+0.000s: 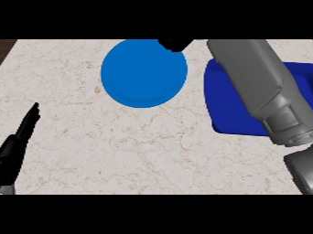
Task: Pick the can from the tray and place it in the plate
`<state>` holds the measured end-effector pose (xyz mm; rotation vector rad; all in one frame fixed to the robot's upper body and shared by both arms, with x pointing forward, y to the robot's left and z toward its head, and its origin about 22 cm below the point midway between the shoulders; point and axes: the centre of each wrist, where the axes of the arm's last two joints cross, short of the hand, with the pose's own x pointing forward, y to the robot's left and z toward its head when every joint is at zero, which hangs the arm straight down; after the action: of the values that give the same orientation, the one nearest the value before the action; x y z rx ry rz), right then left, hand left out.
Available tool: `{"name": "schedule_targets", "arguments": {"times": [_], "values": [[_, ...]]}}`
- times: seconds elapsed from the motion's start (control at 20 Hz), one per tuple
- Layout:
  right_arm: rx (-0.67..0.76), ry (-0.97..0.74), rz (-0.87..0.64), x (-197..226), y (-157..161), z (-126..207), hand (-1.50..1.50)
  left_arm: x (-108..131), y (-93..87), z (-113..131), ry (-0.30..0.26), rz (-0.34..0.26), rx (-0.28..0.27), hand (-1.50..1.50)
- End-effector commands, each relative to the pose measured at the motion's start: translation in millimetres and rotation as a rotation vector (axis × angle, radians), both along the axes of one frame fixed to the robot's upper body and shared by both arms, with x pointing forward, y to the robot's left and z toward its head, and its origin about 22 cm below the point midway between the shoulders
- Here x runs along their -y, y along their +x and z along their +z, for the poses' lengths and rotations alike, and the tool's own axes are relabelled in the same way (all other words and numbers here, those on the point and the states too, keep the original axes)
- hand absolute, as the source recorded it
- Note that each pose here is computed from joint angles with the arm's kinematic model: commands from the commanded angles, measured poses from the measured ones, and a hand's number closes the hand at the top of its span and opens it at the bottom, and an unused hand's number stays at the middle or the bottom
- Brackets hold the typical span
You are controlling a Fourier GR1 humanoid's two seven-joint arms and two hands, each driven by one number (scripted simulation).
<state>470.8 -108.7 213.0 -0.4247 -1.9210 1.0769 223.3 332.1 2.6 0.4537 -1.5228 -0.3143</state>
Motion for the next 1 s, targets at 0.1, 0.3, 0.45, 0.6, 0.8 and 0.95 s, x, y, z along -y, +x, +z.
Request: {"name": "schedule_targets", "arguments": {"times": [0.1, 0.3, 0.45, 0.6, 0.8, 0.95], "values": [[-0.102, -0.082, 0.032, -64, -12, -13, 1.50, 14, 6.6, -3, -0.005, -0.015, 0.003, 0.00], [-0.136, -0.124, 0.014, -71, -13, -35, 1.50, 11, 12.8, 11, -0.006, -0.029, 0.014, 0.00], [-0.183, -0.140, 0.030, -69, -14, -51, 1.50, 1, 15.9, 12, 0.007, -0.034, 0.016, 0.00], [-0.267, -0.070, 0.039, -61, -14, -68, 1.50, 13, 13.8, -3, -0.009, -0.075, 0.023, 0.00], [-0.352, 0.002, -0.129, -59, -14, -71, -1.50, 21, 23.9, 7, 0.021, -0.063, 0.022, 0.00], [-0.356, -0.019, -0.138, -56, -14, -78, -1.50, 15, 25.0, 15, 0.006, -0.086, 0.041, 0.00]]}}
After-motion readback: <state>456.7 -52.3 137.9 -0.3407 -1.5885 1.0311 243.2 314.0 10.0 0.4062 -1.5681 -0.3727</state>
